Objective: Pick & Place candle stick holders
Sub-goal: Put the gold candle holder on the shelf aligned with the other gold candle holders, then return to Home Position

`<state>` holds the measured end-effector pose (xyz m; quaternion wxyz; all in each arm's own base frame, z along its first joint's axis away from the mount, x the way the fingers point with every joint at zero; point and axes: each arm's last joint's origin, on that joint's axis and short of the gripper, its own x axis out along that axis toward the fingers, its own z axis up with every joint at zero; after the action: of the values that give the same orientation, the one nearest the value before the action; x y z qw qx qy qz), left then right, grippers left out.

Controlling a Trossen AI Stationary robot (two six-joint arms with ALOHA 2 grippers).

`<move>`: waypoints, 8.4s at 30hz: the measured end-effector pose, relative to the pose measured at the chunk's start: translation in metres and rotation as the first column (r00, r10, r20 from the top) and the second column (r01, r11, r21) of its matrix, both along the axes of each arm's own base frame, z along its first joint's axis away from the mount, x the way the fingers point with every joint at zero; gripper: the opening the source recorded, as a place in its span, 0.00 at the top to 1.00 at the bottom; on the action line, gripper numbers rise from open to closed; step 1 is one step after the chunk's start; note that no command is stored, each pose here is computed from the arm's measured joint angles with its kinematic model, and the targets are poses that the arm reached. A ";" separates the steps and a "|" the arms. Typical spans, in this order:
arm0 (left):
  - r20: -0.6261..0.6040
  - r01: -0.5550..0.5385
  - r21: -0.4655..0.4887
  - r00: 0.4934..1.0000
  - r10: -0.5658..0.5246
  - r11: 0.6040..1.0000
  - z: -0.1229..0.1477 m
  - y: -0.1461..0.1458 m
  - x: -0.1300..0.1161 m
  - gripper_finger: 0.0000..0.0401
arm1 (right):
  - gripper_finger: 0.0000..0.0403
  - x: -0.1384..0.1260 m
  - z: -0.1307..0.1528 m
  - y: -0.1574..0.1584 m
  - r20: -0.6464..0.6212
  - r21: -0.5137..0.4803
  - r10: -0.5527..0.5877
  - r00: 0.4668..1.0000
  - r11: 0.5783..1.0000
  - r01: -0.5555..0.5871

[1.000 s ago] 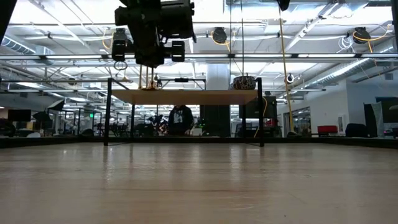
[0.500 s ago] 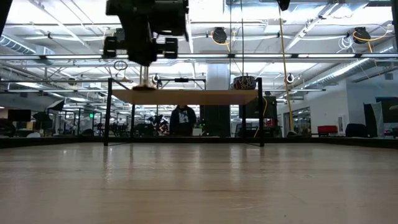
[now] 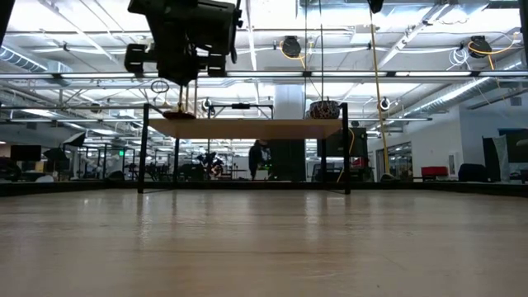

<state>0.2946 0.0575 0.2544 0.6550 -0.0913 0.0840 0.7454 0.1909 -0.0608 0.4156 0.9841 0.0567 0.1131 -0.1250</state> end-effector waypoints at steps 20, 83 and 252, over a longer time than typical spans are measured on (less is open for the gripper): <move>0.006 -0.039 0.013 0.999 0.039 0.999 -0.013 0.004 -0.010 0.97 | 0.88 0.000 0.001 0.000 0.015 0.018 -0.005 1.000 1.000 0.005; -0.030 -0.073 -0.010 0.997 0.073 0.997 -0.007 0.019 -0.010 0.97 | 0.88 0.001 0.003 0.000 0.030 0.009 0.000 1.000 1.000 0.000; 0.343 0.982 0.107 0.109 -0.933 0.154 0.189 -0.095 -0.157 0.47 | 0.88 -0.048 -0.013 0.032 0.443 0.153 0.242 0.863 0.929 -0.338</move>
<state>0.1374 -0.0376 0.4432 0.9743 -0.1863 0.0665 0.1078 0.1434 -0.0292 0.4026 0.9799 0.1754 -0.0787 0.0539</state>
